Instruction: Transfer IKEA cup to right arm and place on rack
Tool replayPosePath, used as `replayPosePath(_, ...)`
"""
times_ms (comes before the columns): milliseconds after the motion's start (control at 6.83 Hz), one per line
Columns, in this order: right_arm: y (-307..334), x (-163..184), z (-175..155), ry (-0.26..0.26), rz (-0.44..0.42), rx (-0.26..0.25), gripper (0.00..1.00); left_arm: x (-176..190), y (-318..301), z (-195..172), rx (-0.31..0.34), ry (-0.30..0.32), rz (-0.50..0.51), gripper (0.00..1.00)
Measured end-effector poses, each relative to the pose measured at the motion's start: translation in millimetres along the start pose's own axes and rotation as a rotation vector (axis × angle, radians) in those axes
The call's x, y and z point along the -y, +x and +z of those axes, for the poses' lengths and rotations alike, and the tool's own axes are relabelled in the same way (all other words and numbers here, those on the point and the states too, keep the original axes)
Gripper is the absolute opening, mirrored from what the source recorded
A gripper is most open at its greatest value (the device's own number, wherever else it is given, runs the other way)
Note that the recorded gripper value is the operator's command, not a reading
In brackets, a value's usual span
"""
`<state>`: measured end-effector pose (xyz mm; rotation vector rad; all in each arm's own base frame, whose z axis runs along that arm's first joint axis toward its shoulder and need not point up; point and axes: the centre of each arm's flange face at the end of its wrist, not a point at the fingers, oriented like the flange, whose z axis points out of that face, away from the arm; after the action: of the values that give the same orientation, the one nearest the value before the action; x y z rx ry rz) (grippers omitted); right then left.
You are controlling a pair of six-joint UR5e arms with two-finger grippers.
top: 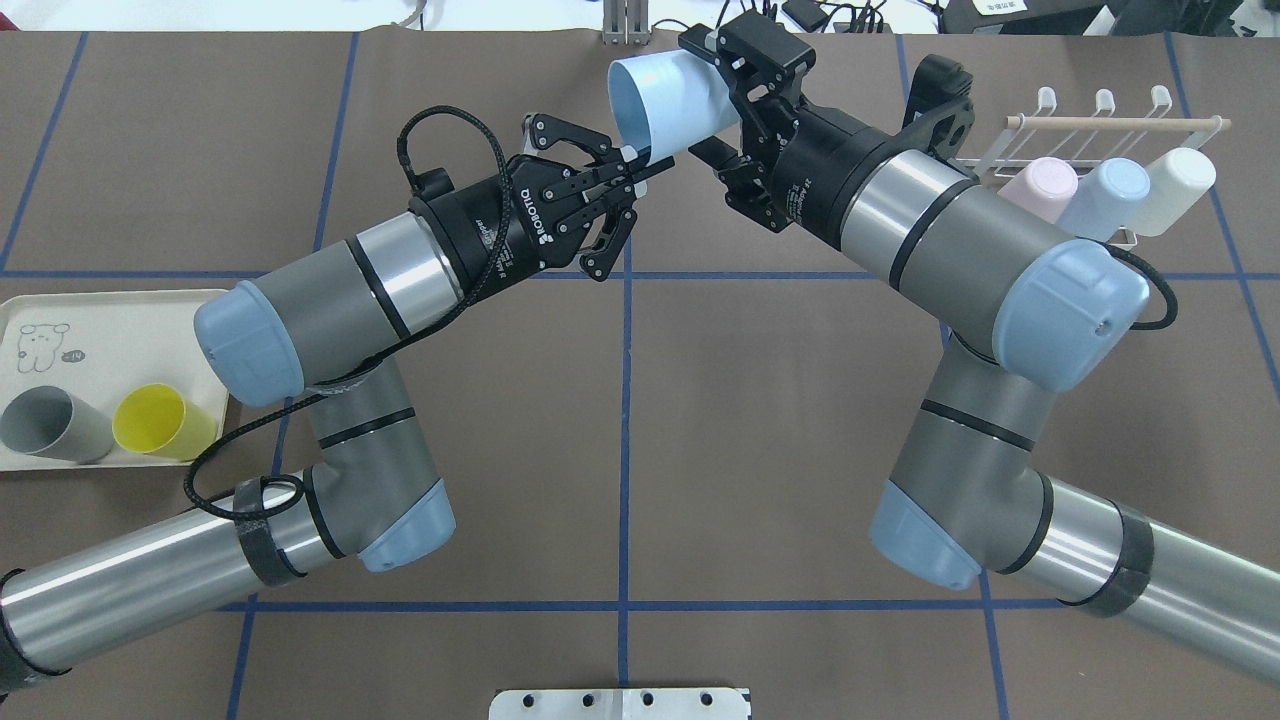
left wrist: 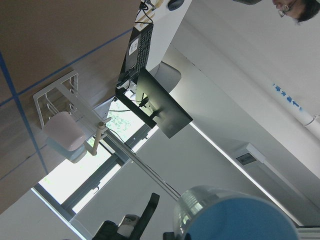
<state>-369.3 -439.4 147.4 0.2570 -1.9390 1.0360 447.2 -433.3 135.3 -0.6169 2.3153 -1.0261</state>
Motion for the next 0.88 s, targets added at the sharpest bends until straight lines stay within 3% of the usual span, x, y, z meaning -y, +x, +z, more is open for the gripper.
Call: replayPosePath(878, 1.3, 0.8, 0.2, 0.002, -0.001, -0.003, 0.96, -4.2, -11.5, 2.4, 0.014, -0.002, -0.011, 0.00)
